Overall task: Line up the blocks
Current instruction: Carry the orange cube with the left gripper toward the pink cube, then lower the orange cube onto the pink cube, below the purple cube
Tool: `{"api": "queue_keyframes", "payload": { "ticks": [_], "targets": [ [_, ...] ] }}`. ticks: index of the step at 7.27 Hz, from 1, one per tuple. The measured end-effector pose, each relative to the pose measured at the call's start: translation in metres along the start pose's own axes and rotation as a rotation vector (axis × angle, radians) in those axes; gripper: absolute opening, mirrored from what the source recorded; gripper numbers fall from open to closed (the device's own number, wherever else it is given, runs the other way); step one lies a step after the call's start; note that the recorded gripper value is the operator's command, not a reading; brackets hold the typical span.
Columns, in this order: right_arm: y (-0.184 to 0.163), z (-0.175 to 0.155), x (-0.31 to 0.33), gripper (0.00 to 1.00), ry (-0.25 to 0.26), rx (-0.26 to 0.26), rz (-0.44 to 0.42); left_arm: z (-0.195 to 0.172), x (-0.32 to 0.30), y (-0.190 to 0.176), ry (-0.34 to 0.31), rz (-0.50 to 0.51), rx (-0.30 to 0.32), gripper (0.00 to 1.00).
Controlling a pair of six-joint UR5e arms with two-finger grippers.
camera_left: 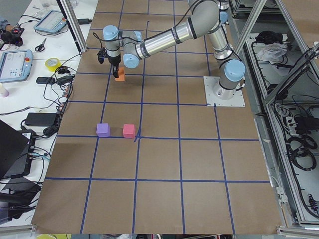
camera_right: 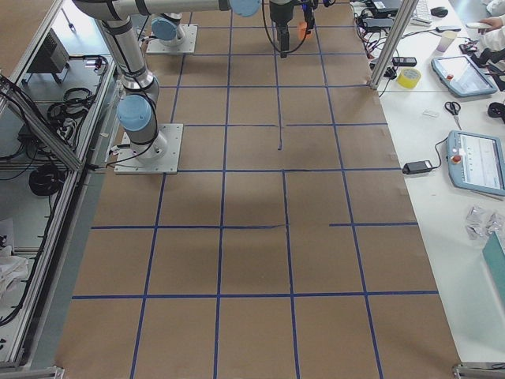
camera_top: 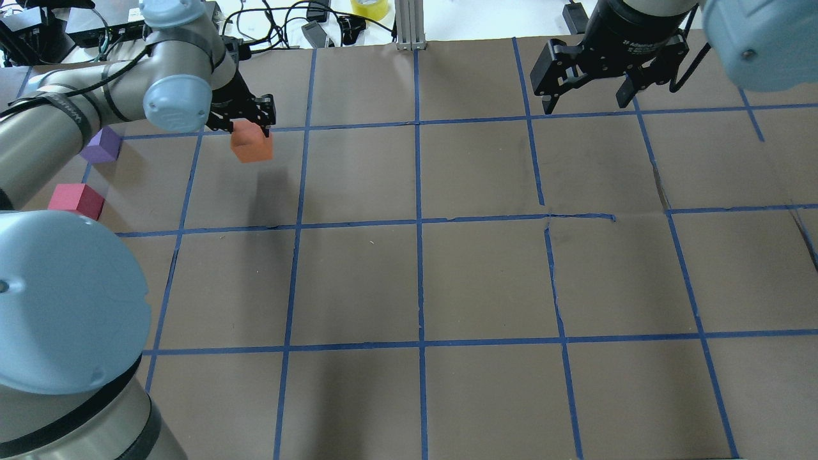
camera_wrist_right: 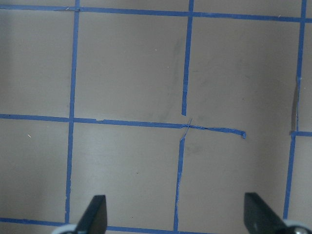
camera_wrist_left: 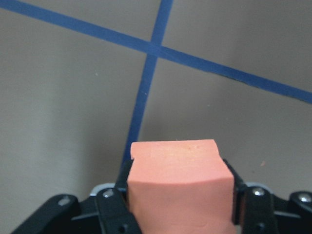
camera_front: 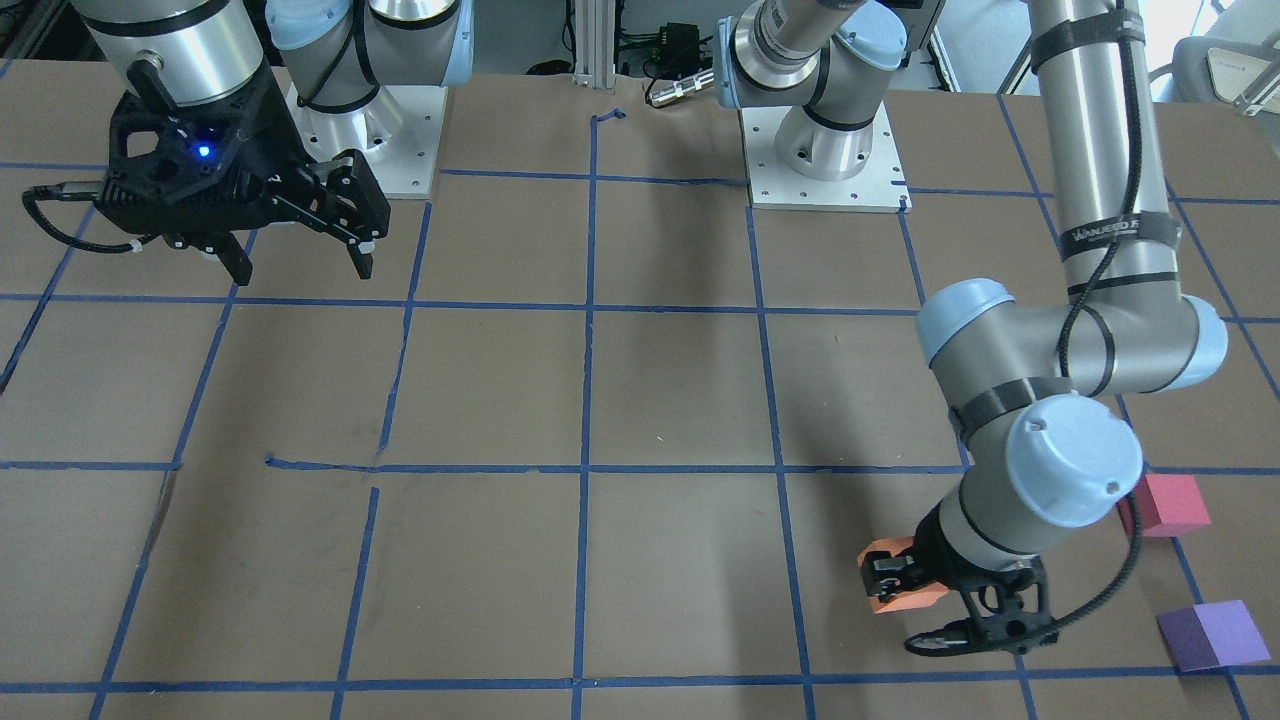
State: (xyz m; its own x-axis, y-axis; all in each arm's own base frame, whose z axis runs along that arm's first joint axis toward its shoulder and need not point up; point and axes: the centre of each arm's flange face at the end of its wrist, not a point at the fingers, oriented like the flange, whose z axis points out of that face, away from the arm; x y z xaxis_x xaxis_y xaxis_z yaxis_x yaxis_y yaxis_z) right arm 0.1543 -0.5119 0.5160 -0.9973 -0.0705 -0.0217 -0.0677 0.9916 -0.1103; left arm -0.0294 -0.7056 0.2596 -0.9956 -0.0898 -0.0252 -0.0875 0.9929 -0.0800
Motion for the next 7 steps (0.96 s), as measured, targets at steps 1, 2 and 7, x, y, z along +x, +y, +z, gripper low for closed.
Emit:
{"api": "queue_keyframes", "payload": {
  "ticks": [1, 2, 7],
  "targets": [
    [0.000, 0.000, 0.000, 1.00, 0.003, 0.000, 0.000, -0.003, -0.046, -0.003, -0.012, 0.017, -0.002, 0.34],
    [0.000, 0.000, 0.001, 1.00, 0.005, -0.001, 0.000, -0.001, -0.101, -0.005, -0.020, 0.074, -0.007, 0.29],
    [0.000, 0.001, 0.001, 1.00, 0.006, -0.003, -0.001, -0.011, -0.299, 0.004, -0.051, 0.104, 0.019, 0.04]
  ]
}}
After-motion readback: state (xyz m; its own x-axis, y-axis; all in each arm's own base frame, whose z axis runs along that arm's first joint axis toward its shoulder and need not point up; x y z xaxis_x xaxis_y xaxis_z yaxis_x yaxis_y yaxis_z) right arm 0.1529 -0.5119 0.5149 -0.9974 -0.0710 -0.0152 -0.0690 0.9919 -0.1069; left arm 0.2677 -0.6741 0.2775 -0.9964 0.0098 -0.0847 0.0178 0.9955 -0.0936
